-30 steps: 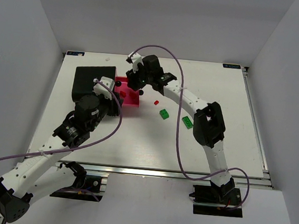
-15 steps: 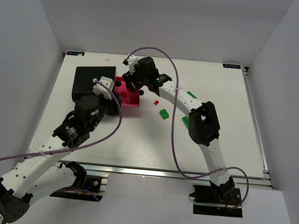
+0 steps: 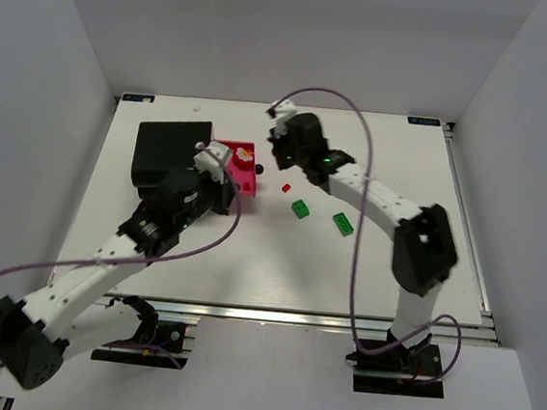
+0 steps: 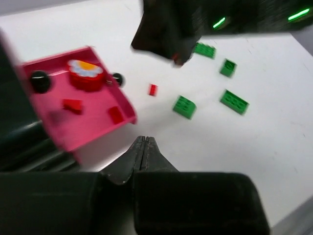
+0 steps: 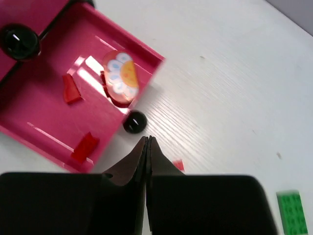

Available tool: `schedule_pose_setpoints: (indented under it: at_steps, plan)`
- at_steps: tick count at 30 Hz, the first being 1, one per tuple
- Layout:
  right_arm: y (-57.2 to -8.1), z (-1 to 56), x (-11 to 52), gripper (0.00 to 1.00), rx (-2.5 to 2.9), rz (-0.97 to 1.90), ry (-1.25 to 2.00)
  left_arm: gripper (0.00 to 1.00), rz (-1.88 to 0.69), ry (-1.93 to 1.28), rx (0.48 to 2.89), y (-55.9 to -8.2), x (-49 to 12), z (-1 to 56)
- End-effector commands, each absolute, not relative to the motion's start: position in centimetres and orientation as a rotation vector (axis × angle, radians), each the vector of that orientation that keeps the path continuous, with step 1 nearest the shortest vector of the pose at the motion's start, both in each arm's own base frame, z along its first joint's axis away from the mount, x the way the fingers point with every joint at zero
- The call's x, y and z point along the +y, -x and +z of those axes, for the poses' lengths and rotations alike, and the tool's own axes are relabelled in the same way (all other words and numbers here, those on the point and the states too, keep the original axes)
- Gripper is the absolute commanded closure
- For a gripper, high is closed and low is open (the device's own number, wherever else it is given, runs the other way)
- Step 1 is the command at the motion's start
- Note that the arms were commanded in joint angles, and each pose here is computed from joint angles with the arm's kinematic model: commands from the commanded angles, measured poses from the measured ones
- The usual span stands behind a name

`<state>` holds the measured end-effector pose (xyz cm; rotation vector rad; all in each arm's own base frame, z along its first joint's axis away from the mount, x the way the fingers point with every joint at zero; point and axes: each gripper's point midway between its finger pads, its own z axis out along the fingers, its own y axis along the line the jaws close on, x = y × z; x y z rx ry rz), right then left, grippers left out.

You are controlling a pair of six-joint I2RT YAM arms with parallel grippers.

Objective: Sort the legos into containers by color

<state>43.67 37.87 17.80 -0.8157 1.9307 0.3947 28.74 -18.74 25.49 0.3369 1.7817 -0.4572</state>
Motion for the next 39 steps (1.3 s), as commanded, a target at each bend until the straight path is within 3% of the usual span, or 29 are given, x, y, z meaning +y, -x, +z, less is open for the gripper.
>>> schedule_pose_setpoints:
  at_steps: [1,2,4,6,7,8,10,11,12,14,15,18,27,39]
  plan:
    - [-44.8,24.7,30.4,1.0,1.829,0.425,0.476,0.93,-0.698,-0.472,1.825,-28.3,-24.1,24.6]
    - [-43.2,25.8,30.1,1.0,1.835,0.52,0.487,0.92,-0.727,-0.48,1.846,-28.7,-24.9,24.1]
    - [-42.4,23.3,27.2,0.96,1.973,0.608,0.433,0.77,-0.765,-0.476,1.921,-30.2,-27.1,22.9]
    - [-40.7,21.9,24.6,0.74,2.077,0.709,0.425,0.59,-0.758,-0.462,1.99,-32.2,-29.0,22.0]
    - [-39.6,20.3,24.1,0.49,2.118,0.758,0.444,0.38,-0.754,-0.468,2.009,-32.7,-30.0,21.8]
    - [-37.6,21.3,24.5,0.37,2.096,0.9,0.517,0.3,-0.703,-0.457,2.074,-33.1,-30.3,20.6]
    - [-36.8,22.0,22.0,0.14,2.068,0.972,0.568,0.26,-0.62,-0.462,2.177,-35.3,-31.8,19.0]
    - [-34.5,22.2,22.2,0.11,2.059,1.098,0.644,0.26,-0.534,-0.432,2.201,-36.4,-31.7,18.2]
    - [-34.6,22.5,20.3,0.11,2.037,1.108,0.617,0.25,-0.491,-0.421,2.226,-37.3,-31.8,17.7]
    - [-32.6,22.9,18.9,0.32,1.948,1.153,0.643,0.25,-0.38,-0.4,2.263,-39.8,-32.1,16.2]
    - [-32.5,23.0,17.7,0.54,1.922,1.131,0.622,0.25,-0.347,-0.4,2.273,-40.4,-32.2,15.6]
    - [-32.4,24.9,15.3,1.0,1.849,1.024,0.623,0.27,-0.257,-0.404,2.286,-42.6,-32.6,13.8]
    - [-32.8,24.2,13.2,0.97,1.834,1.012,0.655,0.42,-0.101,-0.406,2.334,-45.5,-32.9,10.1]
    - [-33.0,23.5,12.6,0.88,1.848,0.982,0.66,0.42,-0.006,-0.452,2.397,-45.5,-32.2,5.9]
